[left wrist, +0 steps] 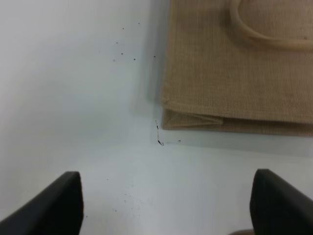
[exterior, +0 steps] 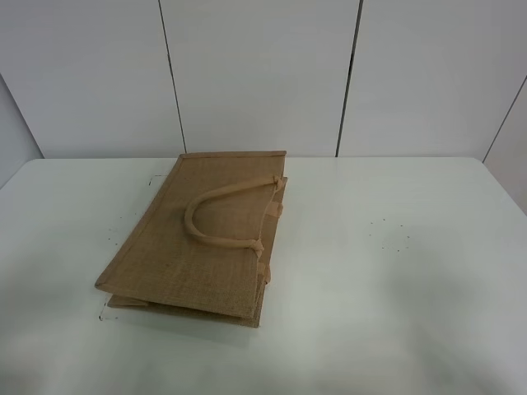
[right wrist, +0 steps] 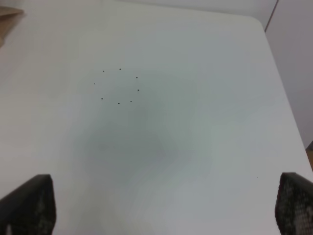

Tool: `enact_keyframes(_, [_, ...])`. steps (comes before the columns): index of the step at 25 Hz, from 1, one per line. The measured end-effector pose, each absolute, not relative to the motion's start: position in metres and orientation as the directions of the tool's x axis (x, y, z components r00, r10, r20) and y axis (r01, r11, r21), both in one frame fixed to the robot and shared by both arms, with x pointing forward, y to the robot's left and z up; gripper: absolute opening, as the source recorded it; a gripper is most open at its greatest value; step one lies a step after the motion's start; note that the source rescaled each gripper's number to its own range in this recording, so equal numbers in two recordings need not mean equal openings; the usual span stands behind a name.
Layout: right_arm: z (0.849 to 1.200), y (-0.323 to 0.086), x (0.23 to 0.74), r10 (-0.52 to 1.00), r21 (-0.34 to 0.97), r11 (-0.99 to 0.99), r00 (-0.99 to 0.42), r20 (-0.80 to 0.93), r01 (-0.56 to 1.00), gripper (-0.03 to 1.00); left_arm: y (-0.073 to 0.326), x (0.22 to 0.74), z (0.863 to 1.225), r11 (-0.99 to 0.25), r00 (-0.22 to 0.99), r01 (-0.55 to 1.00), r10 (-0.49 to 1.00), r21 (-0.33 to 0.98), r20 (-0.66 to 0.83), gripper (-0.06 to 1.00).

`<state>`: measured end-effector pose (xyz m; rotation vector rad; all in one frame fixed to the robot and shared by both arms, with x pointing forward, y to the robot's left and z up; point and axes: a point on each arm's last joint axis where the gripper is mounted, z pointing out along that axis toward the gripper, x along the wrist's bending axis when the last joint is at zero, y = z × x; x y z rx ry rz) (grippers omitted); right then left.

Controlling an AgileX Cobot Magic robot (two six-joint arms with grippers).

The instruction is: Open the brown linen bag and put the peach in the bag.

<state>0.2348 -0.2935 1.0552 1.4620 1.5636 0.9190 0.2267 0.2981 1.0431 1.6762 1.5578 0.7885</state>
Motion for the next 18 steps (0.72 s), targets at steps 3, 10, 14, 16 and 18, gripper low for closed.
enact_keyframes(3, [1.0552,-0.2933,0.2348,0.997,0.903,0.071,-0.024,-0.067,0.425,1.00,0.2981,0.2267,1.0431,-0.026,0.089,0.565,0.996,0.824,-0.030,0.98])
enact_keyframes(10, [1.0552,-0.2931,0.2348,0.998,0.903,0.070,-0.025,-0.065,0.424,1.00,0.2981,0.2267,1.0431,-0.026,0.089,0.565,0.996,0.824,-0.030,0.98])
enact_keyframes(14, [1.0552,-0.2931,0.2348,0.998,0.903,0.070,-0.025,-0.065,0.424,1.00,0.2981,0.2267,1.0431,-0.026,0.089,0.565,0.996,0.824,-0.030,0.98])
enact_keyframes(16, [1.0552,-0.2931,0.2348,0.998,0.903,0.070,-0.025,-0.065,0.424,1.00,0.2981,0.2267,1.0431,-0.026,0.089,0.565,0.996,0.824,-0.030,0.98])
enact_keyframes(18, [1.0552,-0.2931,0.2348,0.998,0.903,0.070,-0.025,-0.065,0.424,1.00,0.2981,0.2267,1.0431,-0.026,0.089,0.565,0.996,0.824,-0.030,0.98])
